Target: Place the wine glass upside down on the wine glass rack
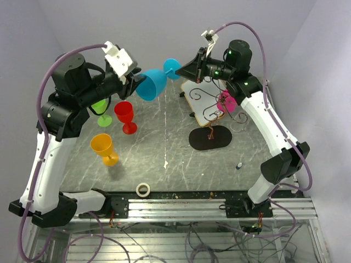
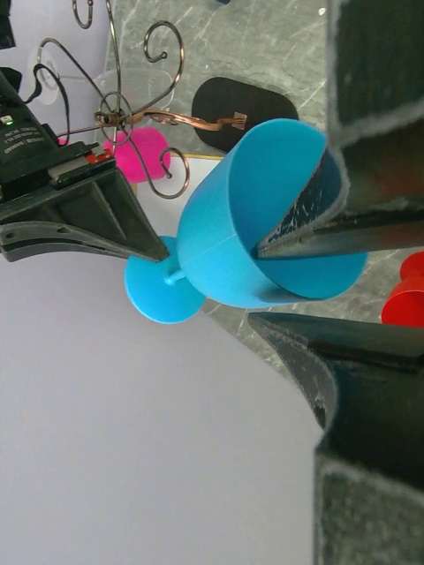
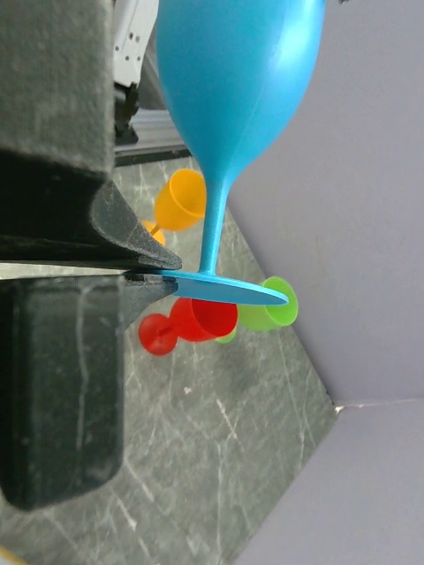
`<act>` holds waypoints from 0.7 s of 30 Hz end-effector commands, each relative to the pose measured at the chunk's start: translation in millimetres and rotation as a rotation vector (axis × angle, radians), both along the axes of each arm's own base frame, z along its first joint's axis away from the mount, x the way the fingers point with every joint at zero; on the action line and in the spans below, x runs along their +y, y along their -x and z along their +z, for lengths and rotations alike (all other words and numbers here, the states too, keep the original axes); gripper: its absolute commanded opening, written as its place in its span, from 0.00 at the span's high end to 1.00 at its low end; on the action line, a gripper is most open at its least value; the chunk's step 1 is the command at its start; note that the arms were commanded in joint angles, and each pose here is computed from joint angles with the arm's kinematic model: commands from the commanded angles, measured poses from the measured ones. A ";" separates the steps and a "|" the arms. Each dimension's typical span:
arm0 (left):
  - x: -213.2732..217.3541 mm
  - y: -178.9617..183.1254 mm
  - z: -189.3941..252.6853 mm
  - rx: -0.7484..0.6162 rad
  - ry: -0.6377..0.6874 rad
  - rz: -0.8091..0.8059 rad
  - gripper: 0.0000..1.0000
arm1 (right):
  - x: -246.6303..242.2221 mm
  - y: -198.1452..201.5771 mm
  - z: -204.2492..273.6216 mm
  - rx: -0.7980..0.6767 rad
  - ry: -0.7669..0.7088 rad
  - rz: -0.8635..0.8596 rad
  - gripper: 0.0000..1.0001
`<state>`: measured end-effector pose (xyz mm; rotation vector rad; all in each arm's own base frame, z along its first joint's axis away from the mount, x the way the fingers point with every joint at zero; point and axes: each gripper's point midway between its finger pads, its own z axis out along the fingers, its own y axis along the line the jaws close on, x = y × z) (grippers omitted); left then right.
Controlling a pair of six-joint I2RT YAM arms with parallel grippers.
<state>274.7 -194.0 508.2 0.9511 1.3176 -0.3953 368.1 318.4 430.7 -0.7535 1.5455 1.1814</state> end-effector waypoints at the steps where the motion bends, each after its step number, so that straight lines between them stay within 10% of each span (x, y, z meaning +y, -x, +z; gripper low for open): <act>1: 8.4 11.5 5.3 -0.050 -0.015 -0.001 0.55 | -22.7 -6.6 18.0 -0.105 0.034 -0.079 1.00; 21: 70.0 30.3 -44.6 -0.062 -0.233 0.177 0.12 | -126.2 -43.4 49.8 -0.524 0.454 -0.520 1.00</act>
